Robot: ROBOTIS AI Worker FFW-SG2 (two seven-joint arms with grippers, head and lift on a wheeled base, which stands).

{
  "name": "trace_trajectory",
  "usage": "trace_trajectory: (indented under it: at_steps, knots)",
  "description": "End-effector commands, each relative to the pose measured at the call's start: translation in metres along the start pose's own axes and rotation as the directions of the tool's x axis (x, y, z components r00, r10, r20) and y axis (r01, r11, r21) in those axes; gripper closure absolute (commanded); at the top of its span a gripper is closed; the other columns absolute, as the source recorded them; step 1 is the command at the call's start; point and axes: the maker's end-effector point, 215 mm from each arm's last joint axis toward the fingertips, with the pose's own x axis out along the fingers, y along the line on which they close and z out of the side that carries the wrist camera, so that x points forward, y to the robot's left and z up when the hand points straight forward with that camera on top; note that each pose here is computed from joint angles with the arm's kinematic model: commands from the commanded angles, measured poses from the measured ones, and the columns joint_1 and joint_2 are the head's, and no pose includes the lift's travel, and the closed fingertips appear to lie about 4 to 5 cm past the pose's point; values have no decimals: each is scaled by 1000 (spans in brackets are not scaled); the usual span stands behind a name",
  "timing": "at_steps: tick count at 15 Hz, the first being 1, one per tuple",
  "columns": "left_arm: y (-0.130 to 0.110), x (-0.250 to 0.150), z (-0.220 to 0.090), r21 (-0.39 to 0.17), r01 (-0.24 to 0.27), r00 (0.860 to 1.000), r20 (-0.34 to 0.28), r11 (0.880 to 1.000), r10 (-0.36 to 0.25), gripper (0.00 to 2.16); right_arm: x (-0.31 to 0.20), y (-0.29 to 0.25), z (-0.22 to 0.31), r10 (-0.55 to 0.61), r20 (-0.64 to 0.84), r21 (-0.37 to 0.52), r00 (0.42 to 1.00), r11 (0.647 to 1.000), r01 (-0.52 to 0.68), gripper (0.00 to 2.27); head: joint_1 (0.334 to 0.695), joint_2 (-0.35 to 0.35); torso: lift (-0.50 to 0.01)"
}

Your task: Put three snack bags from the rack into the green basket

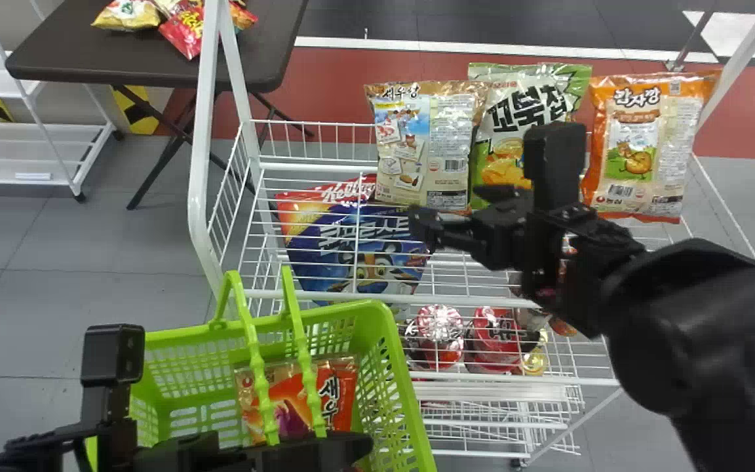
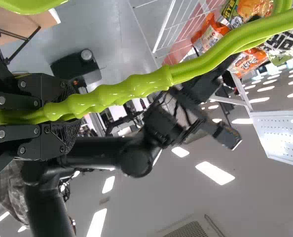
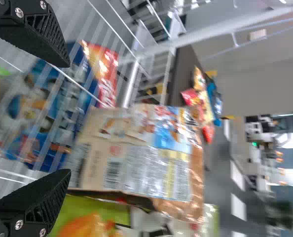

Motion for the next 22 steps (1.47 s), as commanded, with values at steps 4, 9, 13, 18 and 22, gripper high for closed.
trace_trajectory:
  at_steps: [4, 9, 13, 18, 22]
  knots:
    - [2, 1, -4, -13, 2, 1000, -1, 1000, -2, 2148, 70, 4, -4, -68, 45, -127, 997, 989, 74, 53, 695, -25, 0]
    - [5, 2, -7, -24, 2, 1000, -1, 1000, -2, 2148, 98, 16, 9, -95, 135, -179, 986, 977, 119, 299, 695, 15, 0]
    - [6, 1, -7, -24, 0, 1000, -1, 1000, 0, 2148, 106, 6, 0, -123, 86, -211, 989, 968, 139, 1821, 695, 32, 0]
    - [6, 1, -7, -24, 2, 1000, -1, 1000, -2, 2148, 103, -8, -4, -148, 65, -212, 987, 964, 158, 2250, 695, 21, 0]
    - [6, 0, -8, -28, -2, 1000, 2, 1000, 2, 2148, 84, -2, 10, -121, 107, -180, 987, 974, 139, 2250, 695, 10, 0]
